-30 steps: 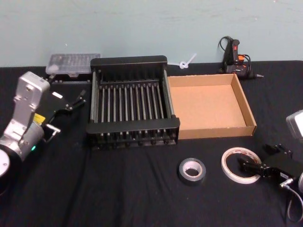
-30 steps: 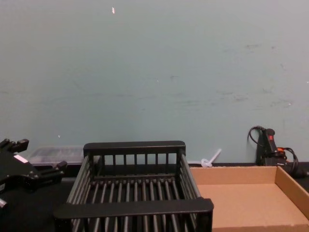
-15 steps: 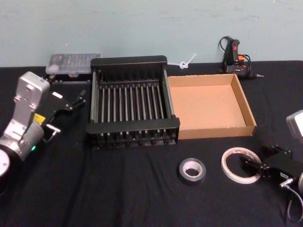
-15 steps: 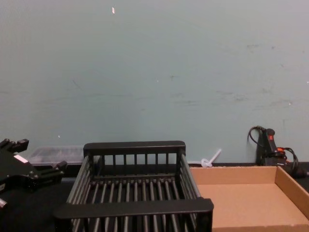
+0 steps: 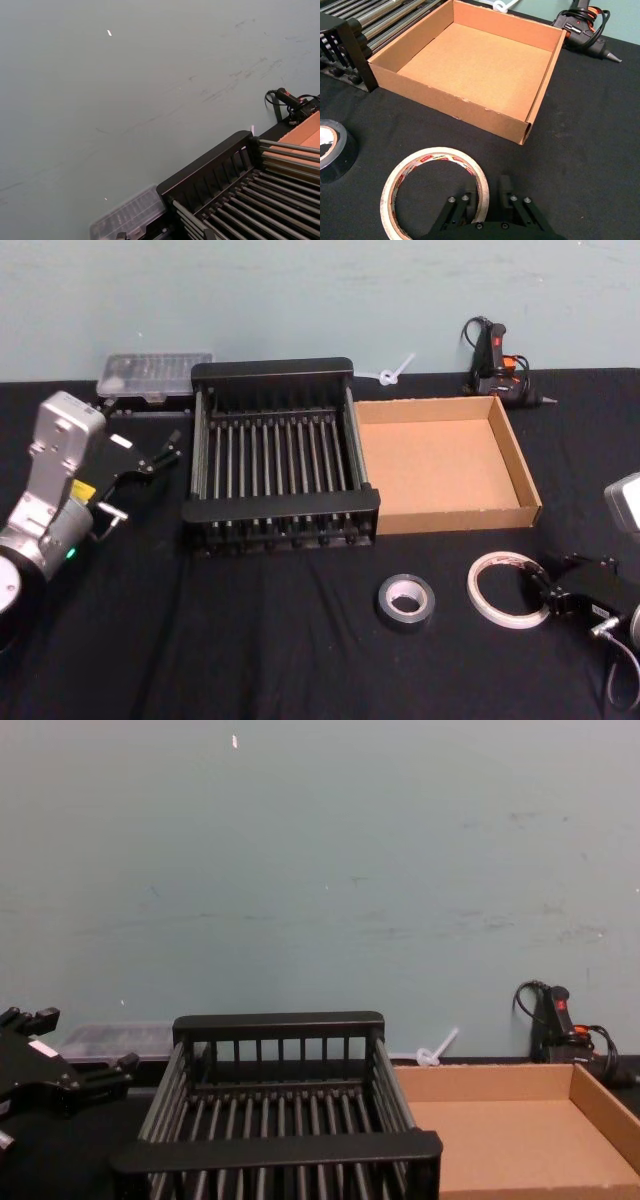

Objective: Pick up the white tape and place it into the black box , Pick up the silver tape and place it into the brown box.

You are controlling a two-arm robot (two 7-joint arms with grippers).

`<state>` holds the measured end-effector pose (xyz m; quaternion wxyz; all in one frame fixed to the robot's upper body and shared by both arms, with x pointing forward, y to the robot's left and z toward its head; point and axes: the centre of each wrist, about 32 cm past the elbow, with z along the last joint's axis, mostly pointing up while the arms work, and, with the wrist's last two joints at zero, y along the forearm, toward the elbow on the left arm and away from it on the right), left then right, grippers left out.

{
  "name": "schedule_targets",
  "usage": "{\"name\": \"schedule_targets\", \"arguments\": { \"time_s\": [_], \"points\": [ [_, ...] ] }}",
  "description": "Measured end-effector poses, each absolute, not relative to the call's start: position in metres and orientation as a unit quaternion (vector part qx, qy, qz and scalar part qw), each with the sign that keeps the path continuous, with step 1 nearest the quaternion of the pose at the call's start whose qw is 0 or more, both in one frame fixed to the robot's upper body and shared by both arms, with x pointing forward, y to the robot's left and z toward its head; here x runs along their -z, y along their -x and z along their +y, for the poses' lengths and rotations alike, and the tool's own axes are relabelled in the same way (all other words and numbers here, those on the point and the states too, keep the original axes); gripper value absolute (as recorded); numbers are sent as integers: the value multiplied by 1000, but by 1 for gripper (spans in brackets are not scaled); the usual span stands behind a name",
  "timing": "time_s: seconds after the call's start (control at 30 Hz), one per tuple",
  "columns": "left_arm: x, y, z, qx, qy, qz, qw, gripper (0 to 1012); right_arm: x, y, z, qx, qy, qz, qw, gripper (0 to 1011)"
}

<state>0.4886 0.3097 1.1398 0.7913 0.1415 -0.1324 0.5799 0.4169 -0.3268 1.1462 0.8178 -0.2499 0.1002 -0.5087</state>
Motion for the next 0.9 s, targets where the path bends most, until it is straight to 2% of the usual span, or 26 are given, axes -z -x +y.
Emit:
{"name": "schedule_targets", "arguments": {
  "time_s": [0.17,0.3,0.9],
  "points": [
    [-1140,-489,310,-580,-141,-132,791,1002,-1146,-417,-327,509,250,100,818,144],
    [-1140,-489,310,-580,-142,-132,791,1001,-1146,-417,-327,509,250,100,818,78],
    [-1140,-489,310,-580,-141,-132,791,1002,-1146,-417,-327,509,250,100,818,78]
  ]
}}
